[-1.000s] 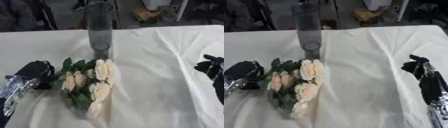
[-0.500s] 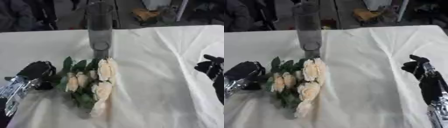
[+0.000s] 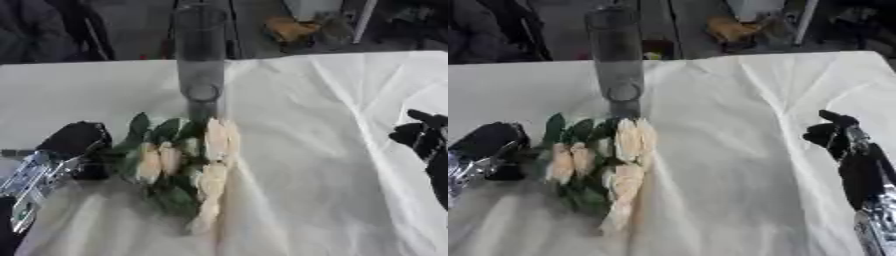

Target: Arrange flowers into the vase.

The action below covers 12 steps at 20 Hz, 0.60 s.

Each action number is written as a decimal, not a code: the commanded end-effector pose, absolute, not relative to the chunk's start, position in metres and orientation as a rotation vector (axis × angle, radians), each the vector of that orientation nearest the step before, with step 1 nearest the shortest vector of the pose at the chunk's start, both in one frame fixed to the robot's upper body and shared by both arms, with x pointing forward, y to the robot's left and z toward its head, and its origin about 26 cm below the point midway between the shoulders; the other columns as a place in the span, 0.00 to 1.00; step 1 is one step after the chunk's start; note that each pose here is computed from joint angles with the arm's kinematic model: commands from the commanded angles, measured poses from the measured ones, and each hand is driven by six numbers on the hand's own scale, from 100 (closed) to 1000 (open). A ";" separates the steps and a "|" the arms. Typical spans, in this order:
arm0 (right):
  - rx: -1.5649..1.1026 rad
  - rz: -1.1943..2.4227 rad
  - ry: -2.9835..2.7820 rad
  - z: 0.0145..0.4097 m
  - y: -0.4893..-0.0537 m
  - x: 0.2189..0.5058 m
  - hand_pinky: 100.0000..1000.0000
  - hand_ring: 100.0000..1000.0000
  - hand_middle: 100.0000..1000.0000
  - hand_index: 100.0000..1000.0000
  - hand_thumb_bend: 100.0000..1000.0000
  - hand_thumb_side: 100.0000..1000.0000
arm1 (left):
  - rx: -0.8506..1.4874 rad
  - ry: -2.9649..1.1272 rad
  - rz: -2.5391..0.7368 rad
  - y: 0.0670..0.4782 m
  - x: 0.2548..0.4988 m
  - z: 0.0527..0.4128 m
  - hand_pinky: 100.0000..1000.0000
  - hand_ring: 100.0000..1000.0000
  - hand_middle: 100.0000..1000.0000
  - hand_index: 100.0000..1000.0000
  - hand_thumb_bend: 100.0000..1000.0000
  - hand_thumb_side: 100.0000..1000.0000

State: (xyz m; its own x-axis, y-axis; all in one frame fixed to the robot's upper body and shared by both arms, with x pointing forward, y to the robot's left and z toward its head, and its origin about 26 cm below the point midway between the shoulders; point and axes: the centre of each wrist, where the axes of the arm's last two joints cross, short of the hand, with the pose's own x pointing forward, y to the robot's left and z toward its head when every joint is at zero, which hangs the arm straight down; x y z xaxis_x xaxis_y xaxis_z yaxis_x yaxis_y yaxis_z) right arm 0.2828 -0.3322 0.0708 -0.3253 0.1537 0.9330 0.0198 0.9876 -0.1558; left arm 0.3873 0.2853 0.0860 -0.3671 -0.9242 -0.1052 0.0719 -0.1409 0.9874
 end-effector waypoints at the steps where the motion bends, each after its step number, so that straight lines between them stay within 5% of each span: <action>1: -0.130 0.153 -1.927 0.079 -0.334 0.285 0.80 0.64 0.57 0.84 0.00 1.00 | 1.076 -1.396 -1.602 0.287 0.389 0.100 0.00 0.00 0.00 0.00 0.99 0.20; 4: -0.130 0.152 -1.928 0.079 -0.334 0.285 0.80 0.64 0.57 0.84 0.00 1.00 | 1.088 -1.422 -1.604 0.286 0.389 0.103 0.00 0.00 0.00 0.00 0.91 0.17; 12: -0.130 0.150 -1.927 0.079 -0.334 0.284 0.80 0.64 0.57 0.84 0.00 1.00 | 1.147 -1.571 -1.540 0.283 0.386 0.129 0.00 0.00 0.00 0.00 0.91 0.17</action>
